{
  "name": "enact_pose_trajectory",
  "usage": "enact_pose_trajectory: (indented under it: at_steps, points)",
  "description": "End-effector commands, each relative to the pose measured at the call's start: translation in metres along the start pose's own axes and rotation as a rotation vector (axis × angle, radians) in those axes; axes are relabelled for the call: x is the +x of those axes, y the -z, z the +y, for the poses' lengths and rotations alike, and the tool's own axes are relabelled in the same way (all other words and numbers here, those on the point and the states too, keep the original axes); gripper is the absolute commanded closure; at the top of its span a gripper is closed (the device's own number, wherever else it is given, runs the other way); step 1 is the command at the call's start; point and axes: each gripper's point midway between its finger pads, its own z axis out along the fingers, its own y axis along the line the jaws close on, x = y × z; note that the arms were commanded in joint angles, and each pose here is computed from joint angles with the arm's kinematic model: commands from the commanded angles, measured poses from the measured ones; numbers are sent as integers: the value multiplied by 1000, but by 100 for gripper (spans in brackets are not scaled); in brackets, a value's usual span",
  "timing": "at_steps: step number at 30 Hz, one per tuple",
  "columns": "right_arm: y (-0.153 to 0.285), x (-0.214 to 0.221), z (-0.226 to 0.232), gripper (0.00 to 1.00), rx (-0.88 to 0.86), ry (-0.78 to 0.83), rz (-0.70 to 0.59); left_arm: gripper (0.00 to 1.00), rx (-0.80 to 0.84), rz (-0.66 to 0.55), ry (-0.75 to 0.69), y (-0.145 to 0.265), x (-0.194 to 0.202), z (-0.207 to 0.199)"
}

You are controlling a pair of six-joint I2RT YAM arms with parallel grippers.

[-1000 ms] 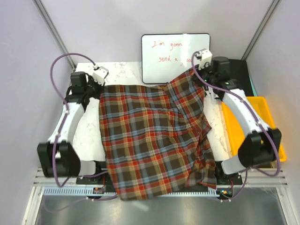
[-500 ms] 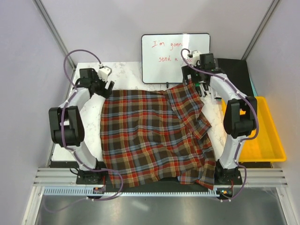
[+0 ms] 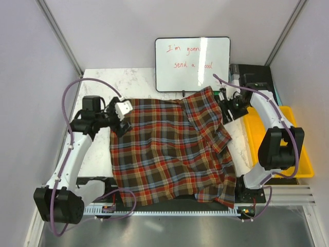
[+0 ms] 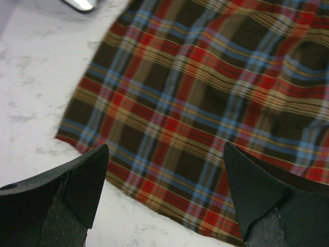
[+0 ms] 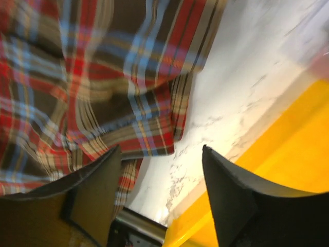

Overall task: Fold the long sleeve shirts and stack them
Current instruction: Flatten the shirt out, then fold the shirt

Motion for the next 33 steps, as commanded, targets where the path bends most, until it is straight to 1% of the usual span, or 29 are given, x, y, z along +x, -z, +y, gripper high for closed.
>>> enact_pose_trajectory:
  at_steps: [1, 3, 7, 9, 10, 13, 15, 18, 19, 21, 22, 24, 25, 26, 27, 28, 29, 30, 32, 33]
  points:
    - [-14, 79, 6, 33, -115, 6, 297, 1, 118, 25, -51, -4, 10, -40]
    - [-23, 95, 10, 34, -140, -9, 338, 1, 122, 26, -19, -6, 8, -40]
    - [-50, 102, -1, 36, -105, -31, 346, 1, 137, 24, 31, -10, 6, -39]
    - [-59, 104, -3, 40, -105, -47, 355, 1, 145, 24, 42, -12, 6, -40]
    - [-66, 107, -4, 43, -115, -58, 373, 1, 143, 29, 42, -12, 6, -39]
    - [-74, 109, 1, 45, -154, -76, 381, 1, 132, 37, 38, -11, 8, -37]
    - [-76, 107, 3, 50, -171, -83, 376, 2, 130, 41, 37, -11, 9, -37]
    - [-75, 107, 10, 63, -207, -97, 375, 2, 131, 50, 41, -12, 13, -39]
    - [-73, 107, 14, 77, -221, -103, 377, 2, 131, 50, 41, -12, 14, -39]
    - [-64, 98, 16, 98, -229, -92, 341, 2, 125, 53, 50, -13, 14, -39]
    - [-58, 93, 18, 100, -231, -93, 323, 2, 107, 55, 48, -14, 14, -34]
    - [-39, 74, 19, 100, -221, -73, 249, 2, 79, 66, 77, -16, 15, -27]
    - [-29, 70, 21, 100, -220, -73, 241, 2, 38, 80, 78, -18, 17, -16]
    - [-19, 57, 19, 100, -207, -56, 199, 2, 26, 103, 96, -22, 22, -10]
    - [-7, 49, 20, 100, -197, -44, 164, 2, -5, 104, 112, -23, 19, 2]
    - [2, 44, 25, 100, -213, -45, 149, 1, -32, 111, 124, -23, 21, 13]
    - [11, 32, 25, 100, -205, -39, 114, 1, -22, 126, 147, -31, 26, 19]
    - [17, 30, 28, 100, -217, -47, 114, 1, -38, 111, 136, -32, 17, 31]
    - [26, 15, 32, 100, -236, -48, 75, 1, -57, 94, 137, -39, 13, 48]
    - [30, 12, 35, 100, -257, -54, 77, 1, -64, 102, 142, -49, 15, 58]
